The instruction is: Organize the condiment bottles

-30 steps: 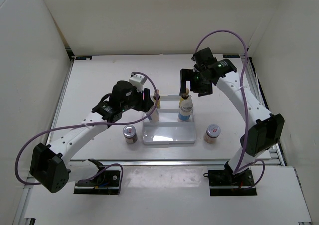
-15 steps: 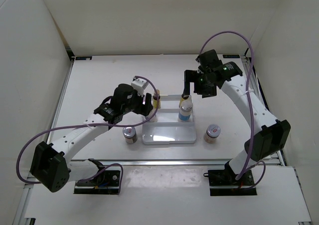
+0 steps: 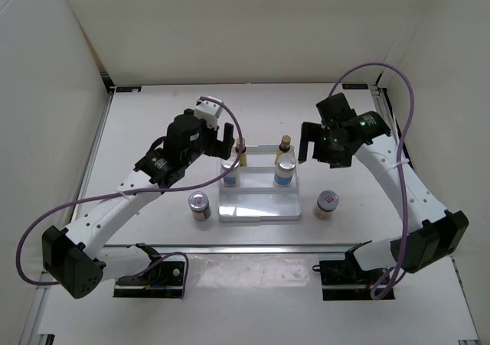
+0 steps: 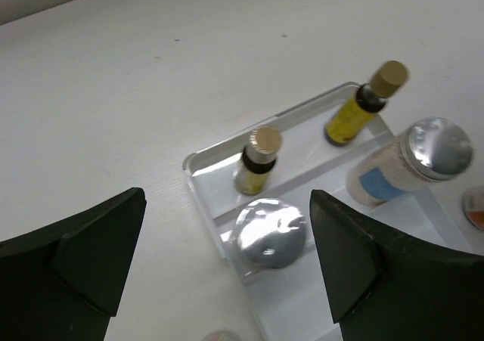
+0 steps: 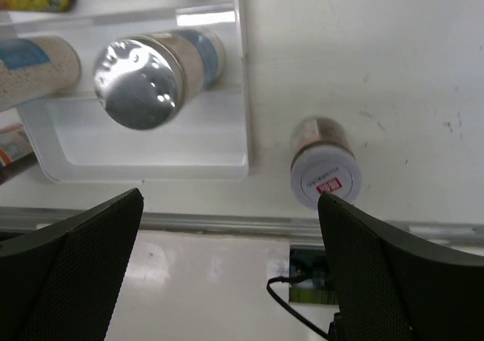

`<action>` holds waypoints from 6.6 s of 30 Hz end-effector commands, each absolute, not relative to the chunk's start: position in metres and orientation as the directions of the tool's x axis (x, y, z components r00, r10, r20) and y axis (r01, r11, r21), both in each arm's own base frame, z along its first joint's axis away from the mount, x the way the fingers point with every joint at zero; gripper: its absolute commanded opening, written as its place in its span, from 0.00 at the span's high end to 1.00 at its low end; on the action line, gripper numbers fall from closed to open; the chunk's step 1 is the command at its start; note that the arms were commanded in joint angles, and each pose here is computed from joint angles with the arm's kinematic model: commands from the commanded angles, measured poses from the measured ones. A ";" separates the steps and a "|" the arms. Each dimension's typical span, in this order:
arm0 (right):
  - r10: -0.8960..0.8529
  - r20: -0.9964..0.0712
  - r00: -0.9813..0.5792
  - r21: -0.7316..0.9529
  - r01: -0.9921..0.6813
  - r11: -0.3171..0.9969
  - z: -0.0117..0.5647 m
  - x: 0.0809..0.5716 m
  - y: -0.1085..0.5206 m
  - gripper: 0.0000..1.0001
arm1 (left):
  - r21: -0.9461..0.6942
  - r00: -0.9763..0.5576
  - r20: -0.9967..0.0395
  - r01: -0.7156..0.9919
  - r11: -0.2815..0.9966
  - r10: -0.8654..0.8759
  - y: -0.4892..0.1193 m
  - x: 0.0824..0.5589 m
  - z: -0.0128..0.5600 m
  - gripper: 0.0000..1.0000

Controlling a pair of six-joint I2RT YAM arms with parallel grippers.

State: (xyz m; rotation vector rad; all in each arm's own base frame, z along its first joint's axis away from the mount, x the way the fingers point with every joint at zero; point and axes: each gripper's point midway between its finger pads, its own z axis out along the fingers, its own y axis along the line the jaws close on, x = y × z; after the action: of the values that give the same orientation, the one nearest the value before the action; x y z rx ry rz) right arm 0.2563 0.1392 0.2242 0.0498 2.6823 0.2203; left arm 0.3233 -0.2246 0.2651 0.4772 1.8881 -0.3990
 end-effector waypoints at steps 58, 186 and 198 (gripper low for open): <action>0.178 -0.082 -0.981 -0.091 0.185 0.979 0.112 0.169 0.089 0.07 | 0.017 -0.631 -0.776 -0.009 1.000 0.008 -0.133 0.278 0.174 0.00; 0.075 -0.308 -0.949 0.253 -0.006 0.967 0.179 0.199 0.167 0.00 | 0.015 -0.791 -0.610 -0.059 0.998 -0.037 -0.112 0.221 0.087 0.00; 0.085 -0.311 -0.947 0.260 0.001 0.966 0.185 0.193 0.164 0.00 | 0.013 -0.817 -0.576 -0.051 0.999 -0.034 -0.119 0.221 0.080 0.11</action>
State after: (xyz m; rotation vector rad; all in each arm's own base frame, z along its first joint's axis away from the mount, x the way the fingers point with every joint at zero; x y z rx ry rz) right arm 0.1957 0.1672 0.1781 0.0421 2.8052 0.3760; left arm 0.2259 -0.1179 0.0821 -0.0654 2.4999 0.0505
